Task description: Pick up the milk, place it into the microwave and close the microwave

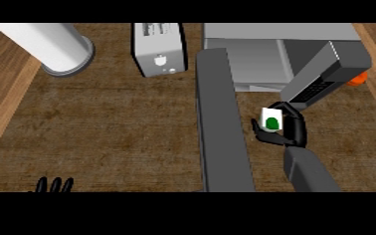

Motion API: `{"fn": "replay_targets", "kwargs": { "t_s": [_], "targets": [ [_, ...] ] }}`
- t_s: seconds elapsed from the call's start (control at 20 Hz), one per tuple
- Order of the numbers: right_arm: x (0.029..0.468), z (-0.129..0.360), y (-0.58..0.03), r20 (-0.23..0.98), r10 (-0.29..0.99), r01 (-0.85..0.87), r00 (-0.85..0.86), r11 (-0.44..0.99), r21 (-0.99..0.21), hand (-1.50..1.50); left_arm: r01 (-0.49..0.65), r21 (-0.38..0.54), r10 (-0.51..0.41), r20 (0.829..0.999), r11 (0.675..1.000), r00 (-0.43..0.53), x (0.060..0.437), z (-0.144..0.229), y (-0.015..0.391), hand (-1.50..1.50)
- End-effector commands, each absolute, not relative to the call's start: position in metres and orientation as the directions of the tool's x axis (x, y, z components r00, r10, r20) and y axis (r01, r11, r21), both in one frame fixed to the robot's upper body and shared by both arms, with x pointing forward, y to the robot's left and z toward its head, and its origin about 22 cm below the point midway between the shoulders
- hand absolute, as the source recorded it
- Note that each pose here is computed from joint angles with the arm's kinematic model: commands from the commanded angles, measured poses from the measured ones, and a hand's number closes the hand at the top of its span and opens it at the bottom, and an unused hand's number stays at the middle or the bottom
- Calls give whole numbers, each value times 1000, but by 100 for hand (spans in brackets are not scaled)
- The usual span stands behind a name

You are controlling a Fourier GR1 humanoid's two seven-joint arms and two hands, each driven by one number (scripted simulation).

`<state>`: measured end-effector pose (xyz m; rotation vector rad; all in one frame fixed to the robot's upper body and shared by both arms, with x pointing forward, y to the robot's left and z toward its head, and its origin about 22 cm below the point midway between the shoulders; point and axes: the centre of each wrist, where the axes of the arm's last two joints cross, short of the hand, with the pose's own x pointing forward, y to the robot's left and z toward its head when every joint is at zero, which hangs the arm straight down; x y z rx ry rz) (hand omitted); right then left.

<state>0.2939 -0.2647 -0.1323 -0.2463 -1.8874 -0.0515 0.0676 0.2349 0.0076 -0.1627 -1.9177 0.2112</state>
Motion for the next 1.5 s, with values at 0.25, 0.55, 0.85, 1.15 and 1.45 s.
{"fn": "replay_targets", "kwargs": {
  "t_s": [0.25, 0.55, 0.85, 1.15, 1.45],
  "targets": [
    [283, -124, -268, 900, 172, 176, -400, 978, -109, 150, 10, -218, 209, 922, 976, -326, 51, 3, 240, -150],
    [246, -111, -279, 909, 204, 162, -364, 975, -154, 150, 32, -237, 235, 920, 971, -313, 52, -2, 229, -150],
    [226, -69, -280, 917, 78, 77, -391, 996, -52, 150, 2, -240, 226, 913, 971, -339, 52, 19, 223, -150],
    [221, -47, -238, 897, -140, -8, -418, 988, 151, 150, -15, -231, 213, 917, 973, -338, 46, 5, 243, -150],
    [249, -25, -216, 903, 8, 57, -430, 998, 19, 150, -16, -243, 222, 909, 970, -353, 55, -3, 239, -150]
  ]
}}
